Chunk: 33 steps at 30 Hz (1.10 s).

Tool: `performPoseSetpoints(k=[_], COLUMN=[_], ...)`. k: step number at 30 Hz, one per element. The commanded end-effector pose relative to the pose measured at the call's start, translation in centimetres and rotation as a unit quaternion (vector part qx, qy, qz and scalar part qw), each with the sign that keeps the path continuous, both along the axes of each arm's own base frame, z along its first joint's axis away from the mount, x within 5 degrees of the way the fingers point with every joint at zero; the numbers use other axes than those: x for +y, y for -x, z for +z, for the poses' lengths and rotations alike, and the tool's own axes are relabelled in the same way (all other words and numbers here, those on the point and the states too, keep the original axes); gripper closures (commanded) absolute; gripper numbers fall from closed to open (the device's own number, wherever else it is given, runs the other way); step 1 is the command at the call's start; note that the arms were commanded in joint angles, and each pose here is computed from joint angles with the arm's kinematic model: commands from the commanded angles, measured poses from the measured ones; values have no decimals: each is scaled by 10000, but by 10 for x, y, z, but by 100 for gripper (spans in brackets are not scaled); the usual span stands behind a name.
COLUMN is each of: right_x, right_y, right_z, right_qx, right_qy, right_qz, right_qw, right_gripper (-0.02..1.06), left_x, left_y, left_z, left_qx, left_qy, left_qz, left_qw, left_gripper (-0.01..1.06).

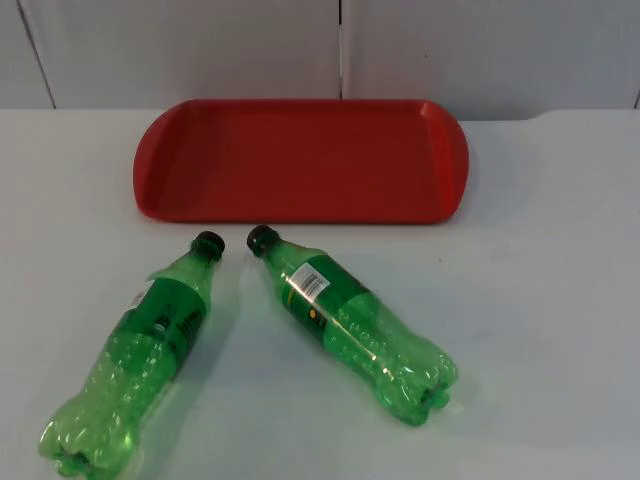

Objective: Place the bottle upright on the tray.

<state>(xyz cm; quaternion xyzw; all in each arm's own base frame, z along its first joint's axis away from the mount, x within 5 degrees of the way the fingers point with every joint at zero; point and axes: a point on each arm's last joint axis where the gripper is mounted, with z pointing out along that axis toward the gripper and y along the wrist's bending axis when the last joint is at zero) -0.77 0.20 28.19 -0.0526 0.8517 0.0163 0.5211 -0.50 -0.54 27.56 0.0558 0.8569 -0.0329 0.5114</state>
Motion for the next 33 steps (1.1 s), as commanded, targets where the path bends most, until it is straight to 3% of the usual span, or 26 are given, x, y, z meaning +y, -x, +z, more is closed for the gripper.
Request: performPoseSetpoints(k=[1, 18, 33], right_x=[0, 0, 0], right_y=[0, 0, 0], right_z=[-1, -1, -1], right_qx=[0, 0, 0], right_qy=[22, 22, 22], right_qz=[-33, -33, -33], right_qw=[10000, 10000, 10000], right_gripper=[-1, -1, -1], left_x=[1, 0, -4], left_y=[0, -12, -97], left_z=[-1, 8, 45], left_qx=[1, 208, 232], left_qy=[25, 40, 93], left_qz=[86, 96, 157], left_qw=[10000, 9997, 9996], left_gripper=[0, 0, 0])
